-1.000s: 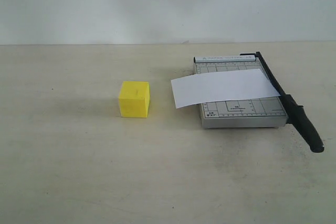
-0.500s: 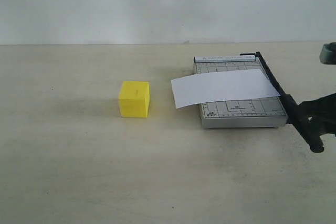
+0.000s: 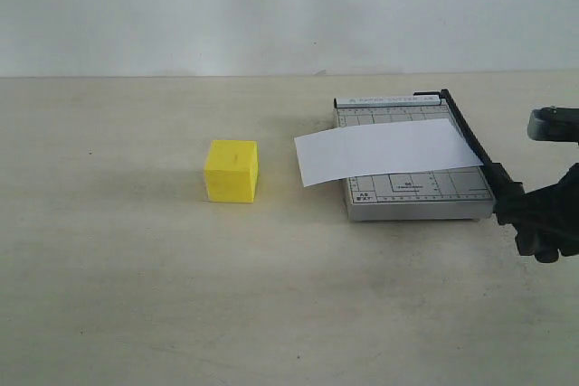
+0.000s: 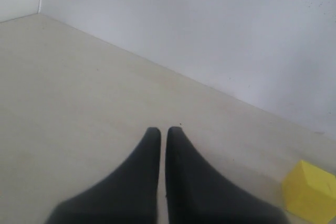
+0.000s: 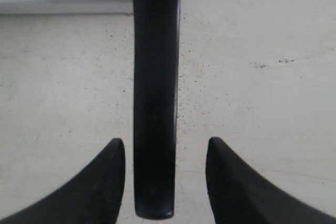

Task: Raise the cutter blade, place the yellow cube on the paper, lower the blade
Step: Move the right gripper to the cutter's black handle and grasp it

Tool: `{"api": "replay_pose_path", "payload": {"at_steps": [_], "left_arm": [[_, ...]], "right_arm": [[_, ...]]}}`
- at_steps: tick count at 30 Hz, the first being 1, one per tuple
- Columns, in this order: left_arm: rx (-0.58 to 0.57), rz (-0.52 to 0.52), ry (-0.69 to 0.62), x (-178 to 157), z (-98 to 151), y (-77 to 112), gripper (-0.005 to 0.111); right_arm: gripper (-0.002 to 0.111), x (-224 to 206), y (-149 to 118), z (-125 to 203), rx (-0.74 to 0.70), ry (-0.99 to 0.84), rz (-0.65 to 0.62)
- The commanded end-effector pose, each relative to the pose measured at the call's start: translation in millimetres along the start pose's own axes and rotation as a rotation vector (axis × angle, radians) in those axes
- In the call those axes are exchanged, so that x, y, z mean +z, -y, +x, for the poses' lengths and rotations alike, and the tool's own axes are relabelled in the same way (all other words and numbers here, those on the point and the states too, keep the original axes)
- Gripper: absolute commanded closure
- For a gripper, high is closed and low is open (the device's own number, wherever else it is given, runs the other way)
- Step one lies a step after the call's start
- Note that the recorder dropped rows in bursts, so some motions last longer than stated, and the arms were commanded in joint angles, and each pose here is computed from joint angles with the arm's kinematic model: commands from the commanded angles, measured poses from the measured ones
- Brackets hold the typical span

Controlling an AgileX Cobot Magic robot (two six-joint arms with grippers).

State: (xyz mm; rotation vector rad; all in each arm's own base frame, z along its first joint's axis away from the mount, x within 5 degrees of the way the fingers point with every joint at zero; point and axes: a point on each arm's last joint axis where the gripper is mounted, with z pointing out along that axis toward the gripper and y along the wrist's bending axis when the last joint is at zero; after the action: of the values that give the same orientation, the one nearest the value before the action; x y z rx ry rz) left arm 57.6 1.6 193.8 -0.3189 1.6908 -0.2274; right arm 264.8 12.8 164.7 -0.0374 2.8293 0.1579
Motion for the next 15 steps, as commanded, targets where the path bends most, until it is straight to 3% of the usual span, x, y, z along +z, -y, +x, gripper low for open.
{"api": "replay_pose_path", "payload": {"at_steps": [1,5,15], "left_arm": [[-0.001,0.0,-0.009,0.5,1.2,-0.3,0.102],[-0.001,0.0,-0.009,0.5,1.2,-0.3,0.102],[-0.001,0.002,-0.005,0.5,0.9,-0.2,0.102]], "right_arm": [[0.077,0.7,0.1,-2.5,-0.005,0.009,0.0],[0.109,0.7,0.2,-2.1,-0.019,0.005,0.001],[0.108,-22.0,-3.0,-7.5,-0.035,0.065,-0.007]]}}
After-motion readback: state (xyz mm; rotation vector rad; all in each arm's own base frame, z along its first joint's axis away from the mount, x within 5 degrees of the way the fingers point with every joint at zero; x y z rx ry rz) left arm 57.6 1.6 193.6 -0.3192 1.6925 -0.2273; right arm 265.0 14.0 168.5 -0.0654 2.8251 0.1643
